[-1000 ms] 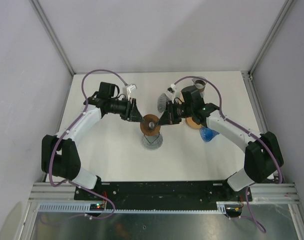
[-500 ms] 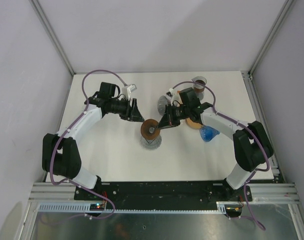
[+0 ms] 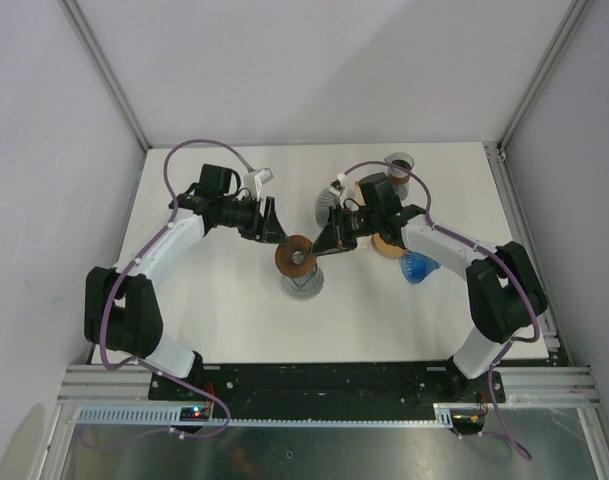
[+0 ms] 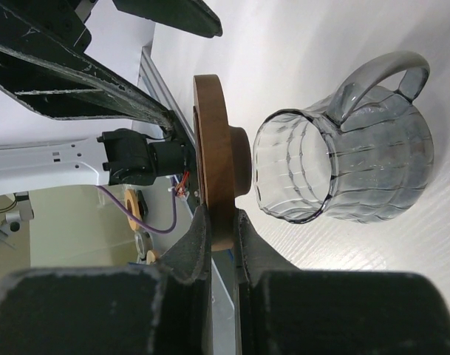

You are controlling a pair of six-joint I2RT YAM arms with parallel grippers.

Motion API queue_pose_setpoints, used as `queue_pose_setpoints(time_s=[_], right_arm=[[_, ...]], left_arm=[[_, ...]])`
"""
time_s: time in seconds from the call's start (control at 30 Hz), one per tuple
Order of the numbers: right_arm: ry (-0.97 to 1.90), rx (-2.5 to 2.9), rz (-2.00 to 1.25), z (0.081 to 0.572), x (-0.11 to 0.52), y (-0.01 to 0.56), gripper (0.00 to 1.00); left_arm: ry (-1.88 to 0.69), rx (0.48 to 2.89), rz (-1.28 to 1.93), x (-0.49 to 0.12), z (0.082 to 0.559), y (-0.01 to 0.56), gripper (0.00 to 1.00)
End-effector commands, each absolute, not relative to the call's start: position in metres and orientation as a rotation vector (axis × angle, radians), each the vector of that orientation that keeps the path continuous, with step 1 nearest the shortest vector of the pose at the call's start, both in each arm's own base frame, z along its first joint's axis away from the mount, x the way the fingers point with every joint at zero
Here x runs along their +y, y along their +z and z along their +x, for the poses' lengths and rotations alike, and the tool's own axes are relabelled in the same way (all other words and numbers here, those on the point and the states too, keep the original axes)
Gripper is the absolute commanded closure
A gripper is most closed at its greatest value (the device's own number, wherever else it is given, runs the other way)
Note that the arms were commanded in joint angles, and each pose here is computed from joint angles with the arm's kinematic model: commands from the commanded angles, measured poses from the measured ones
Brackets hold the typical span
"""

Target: Place the coffee filter in the dripper

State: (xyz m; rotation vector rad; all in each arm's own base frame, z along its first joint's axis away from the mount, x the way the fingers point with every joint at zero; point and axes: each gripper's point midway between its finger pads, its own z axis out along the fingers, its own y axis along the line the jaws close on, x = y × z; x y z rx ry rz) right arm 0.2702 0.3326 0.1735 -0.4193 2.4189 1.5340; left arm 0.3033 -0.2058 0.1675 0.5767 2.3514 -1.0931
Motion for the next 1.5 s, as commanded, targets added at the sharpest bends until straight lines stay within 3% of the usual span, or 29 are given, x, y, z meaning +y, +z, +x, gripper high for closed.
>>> queue_pose_setpoints(time_s=[0.0,0.53,1.07,1.47], right_arm=[[1.572,2.395,-0.458,0.269,0.339,0.18,1.0],[1.452,2.547,-0.382,0.281,0.32,0.131,0.98],[1.176,2.549,-0.313,0.299,0.304,0.125,0.55],[0.984,2.442,-0.365,0.308,0.293,0.162,0.4]], left_arm=[[-1.082,2.307,0.593,-0.205,0.306,0.177,0.35],[-1.084,2.327,0.586,-0.206,0.307,0.171,0.34],[-1.081,2.329,0.589,-0.206,0.308,0.17,0.34],[-1.047,2.317,0.602,-0.204,0.311,0.172,0.33]])
